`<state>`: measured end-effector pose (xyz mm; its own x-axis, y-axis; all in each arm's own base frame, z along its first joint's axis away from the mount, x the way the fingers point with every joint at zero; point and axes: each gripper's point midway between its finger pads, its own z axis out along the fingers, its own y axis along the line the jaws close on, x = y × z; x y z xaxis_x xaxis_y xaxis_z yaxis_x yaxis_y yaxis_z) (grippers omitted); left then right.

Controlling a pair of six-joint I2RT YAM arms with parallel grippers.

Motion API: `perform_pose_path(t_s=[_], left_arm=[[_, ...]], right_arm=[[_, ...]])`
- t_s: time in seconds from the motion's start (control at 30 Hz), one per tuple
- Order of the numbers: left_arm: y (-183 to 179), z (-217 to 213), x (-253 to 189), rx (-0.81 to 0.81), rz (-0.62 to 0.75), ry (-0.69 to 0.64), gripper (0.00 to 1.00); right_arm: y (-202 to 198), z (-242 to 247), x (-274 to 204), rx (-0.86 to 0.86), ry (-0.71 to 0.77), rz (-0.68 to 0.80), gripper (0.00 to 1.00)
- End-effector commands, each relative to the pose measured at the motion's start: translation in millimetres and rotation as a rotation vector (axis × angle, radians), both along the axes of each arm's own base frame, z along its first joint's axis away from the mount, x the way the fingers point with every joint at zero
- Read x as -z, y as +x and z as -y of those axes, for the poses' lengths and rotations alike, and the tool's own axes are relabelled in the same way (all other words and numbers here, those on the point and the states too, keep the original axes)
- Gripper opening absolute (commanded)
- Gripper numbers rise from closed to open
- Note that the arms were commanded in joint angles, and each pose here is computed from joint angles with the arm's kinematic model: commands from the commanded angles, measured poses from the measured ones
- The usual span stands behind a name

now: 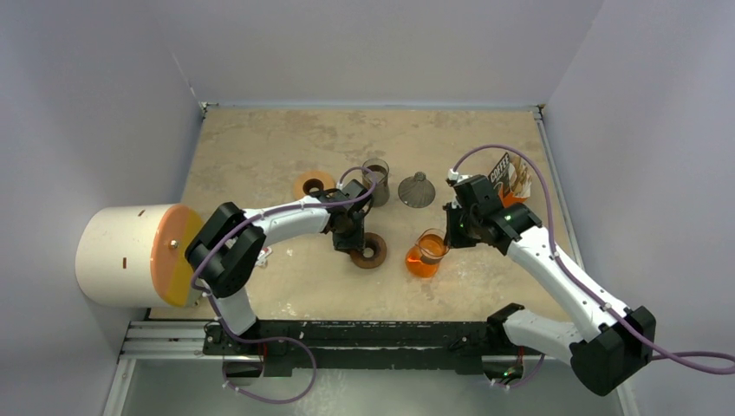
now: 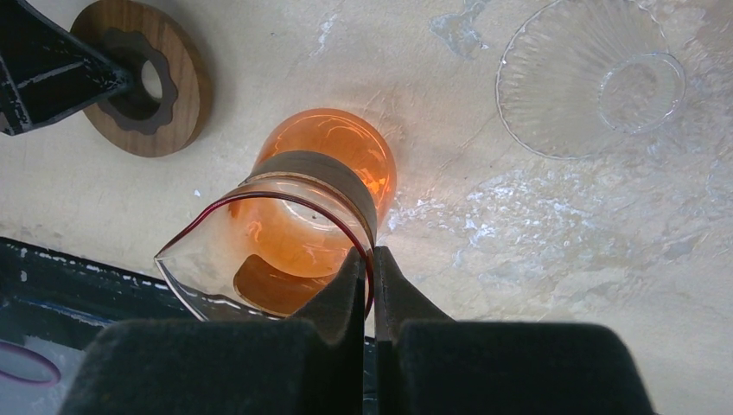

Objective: Place the coffee filter in the dripper
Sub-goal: Pick up the dripper holder from the center of the board.

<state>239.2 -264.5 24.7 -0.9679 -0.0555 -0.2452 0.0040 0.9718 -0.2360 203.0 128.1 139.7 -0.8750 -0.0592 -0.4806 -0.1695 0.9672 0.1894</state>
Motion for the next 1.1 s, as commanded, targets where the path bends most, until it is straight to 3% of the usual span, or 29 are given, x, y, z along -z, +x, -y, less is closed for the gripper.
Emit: perform_pose_path(t_s=[0.0,0.23,0.63,1.07], left_arm=[[8.0,10.3,-9.1,0.016,0.032,-0.025,0.23],[8.3,7.7,-13.7,0.014,0.045,-0.021,0.0],[11.3,-13.6,-55.0,0.029,0.141,0.012,0.0],[10.0,-92.0,-111.4,-0.058,0.238,0.042,0.0]], right_arm=[[1.5,-9.0,-1.4,-0.03,0.026,0.006,0.0],[2.7,-9.7,-2.1,-0.031,0.024,0.006,0.0],[8.7,-36.1,-11.1,-0.114,-0.01,0.037,0.0],[11.9,-95.7,-15.0,-0.202,-0.059,0.082,0.0]])
